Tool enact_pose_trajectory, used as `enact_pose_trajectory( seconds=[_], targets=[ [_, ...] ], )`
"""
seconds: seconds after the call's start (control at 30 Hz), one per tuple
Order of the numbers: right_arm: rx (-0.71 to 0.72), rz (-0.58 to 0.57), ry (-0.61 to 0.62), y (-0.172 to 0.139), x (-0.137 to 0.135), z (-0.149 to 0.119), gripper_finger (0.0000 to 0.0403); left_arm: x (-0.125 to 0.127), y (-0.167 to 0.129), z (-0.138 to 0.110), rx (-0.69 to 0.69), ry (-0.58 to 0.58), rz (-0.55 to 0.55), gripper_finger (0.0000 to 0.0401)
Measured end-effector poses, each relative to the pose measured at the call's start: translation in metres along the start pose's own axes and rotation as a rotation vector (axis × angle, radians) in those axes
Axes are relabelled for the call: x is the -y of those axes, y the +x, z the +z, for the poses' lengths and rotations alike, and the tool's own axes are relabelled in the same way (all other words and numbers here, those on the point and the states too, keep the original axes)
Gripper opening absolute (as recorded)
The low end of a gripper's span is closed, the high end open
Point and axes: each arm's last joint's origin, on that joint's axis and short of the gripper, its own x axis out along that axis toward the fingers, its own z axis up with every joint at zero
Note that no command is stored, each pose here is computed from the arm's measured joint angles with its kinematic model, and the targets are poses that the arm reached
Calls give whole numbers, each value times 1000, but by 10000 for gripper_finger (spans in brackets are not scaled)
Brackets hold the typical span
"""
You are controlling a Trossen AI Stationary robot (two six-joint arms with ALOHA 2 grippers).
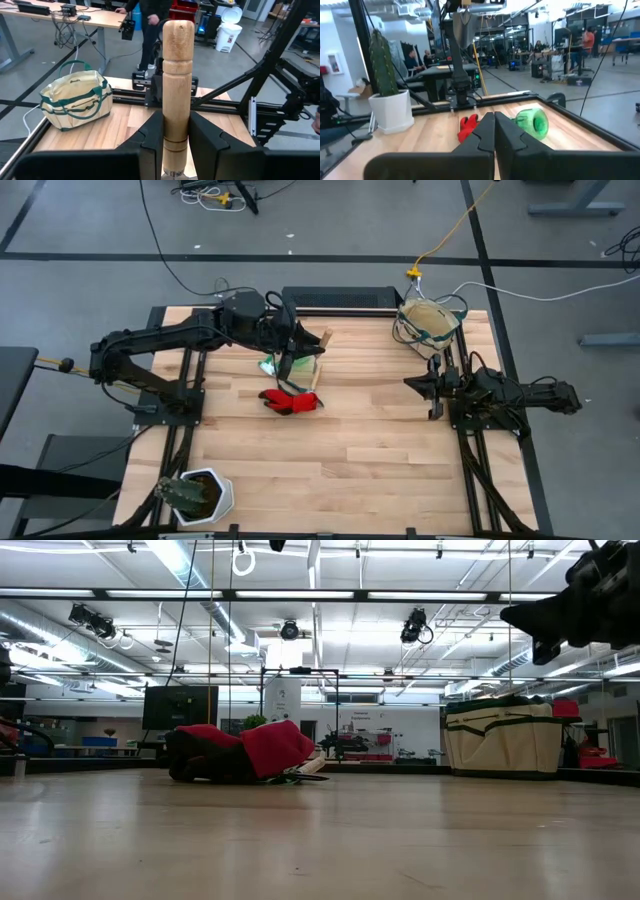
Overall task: Pick & Place Garden tools in Gardening bag
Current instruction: Put the left brown trowel into the gardening bag
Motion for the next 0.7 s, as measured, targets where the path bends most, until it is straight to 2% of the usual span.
enact_pose_trajectory(
  seconds=[0.27, 0.7],
  targets=[
    [28, -7, 0, 1, -1, 11, 4, 0, 0, 1, 10, 0, -2, 74],
    [21, -35, -28, 20, -7, 69, 4, 1, 0, 5, 47, 9, -31, 74]
  ],
)
